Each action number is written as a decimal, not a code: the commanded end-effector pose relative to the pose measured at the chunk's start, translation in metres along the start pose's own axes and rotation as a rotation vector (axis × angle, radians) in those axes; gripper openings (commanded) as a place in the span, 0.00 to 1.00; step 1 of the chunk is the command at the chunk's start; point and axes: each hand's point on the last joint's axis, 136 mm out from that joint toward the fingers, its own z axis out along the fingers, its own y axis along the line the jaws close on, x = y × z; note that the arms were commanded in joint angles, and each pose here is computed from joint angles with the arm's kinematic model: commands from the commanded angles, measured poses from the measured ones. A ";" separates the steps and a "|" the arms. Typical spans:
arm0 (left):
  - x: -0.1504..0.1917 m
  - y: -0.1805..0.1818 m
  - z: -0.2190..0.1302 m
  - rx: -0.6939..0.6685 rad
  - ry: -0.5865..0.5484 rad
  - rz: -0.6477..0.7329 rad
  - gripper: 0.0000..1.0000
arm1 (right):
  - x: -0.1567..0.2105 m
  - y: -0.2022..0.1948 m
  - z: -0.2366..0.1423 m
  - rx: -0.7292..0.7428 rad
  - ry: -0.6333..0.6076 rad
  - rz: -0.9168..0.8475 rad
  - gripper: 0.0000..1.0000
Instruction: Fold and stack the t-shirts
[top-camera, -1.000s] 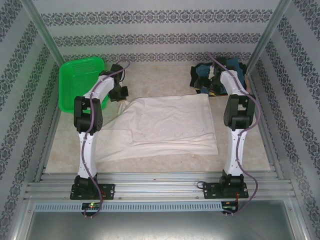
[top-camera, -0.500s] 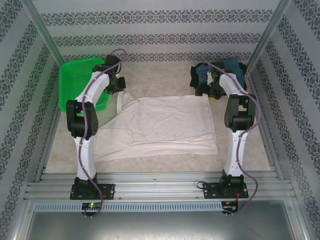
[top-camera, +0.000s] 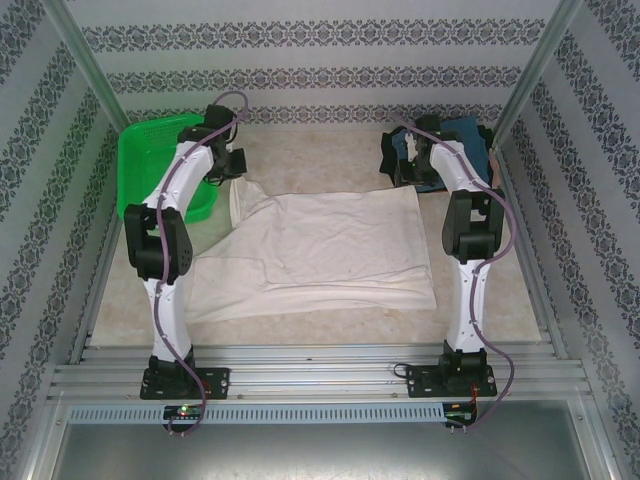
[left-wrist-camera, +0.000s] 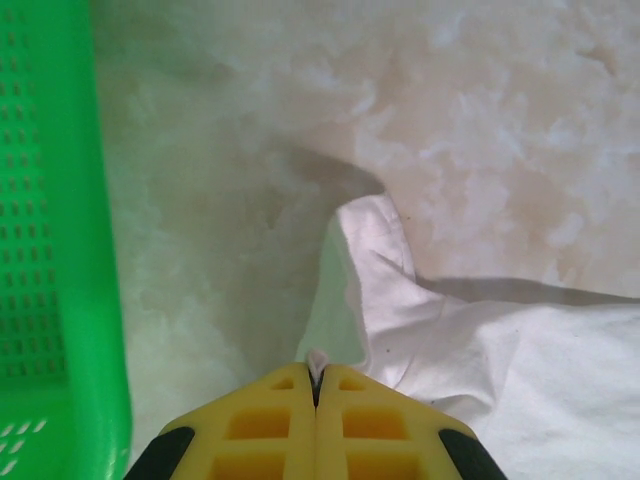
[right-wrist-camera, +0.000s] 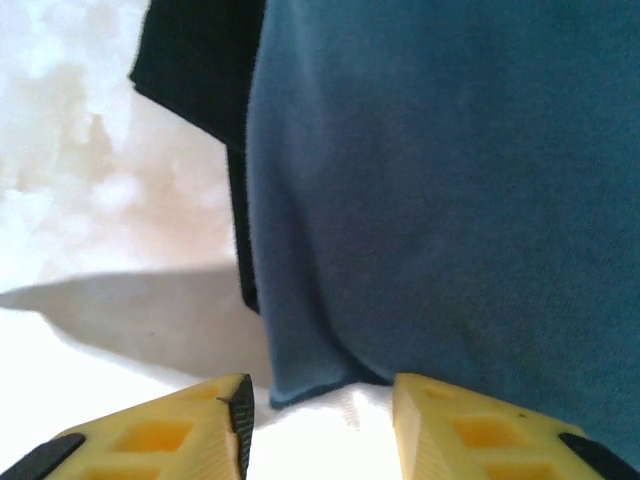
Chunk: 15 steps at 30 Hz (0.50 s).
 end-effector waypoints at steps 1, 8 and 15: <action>-0.020 0.013 -0.025 -0.014 -0.084 0.005 0.00 | 0.009 -0.006 0.011 0.037 0.042 -0.005 0.37; -0.028 0.021 -0.034 -0.010 -0.108 0.006 0.00 | 0.011 -0.008 0.015 0.046 0.048 0.009 0.16; -0.037 0.029 -0.040 -0.025 -0.129 0.038 0.00 | -0.003 -0.017 -0.002 0.095 -0.017 0.019 0.00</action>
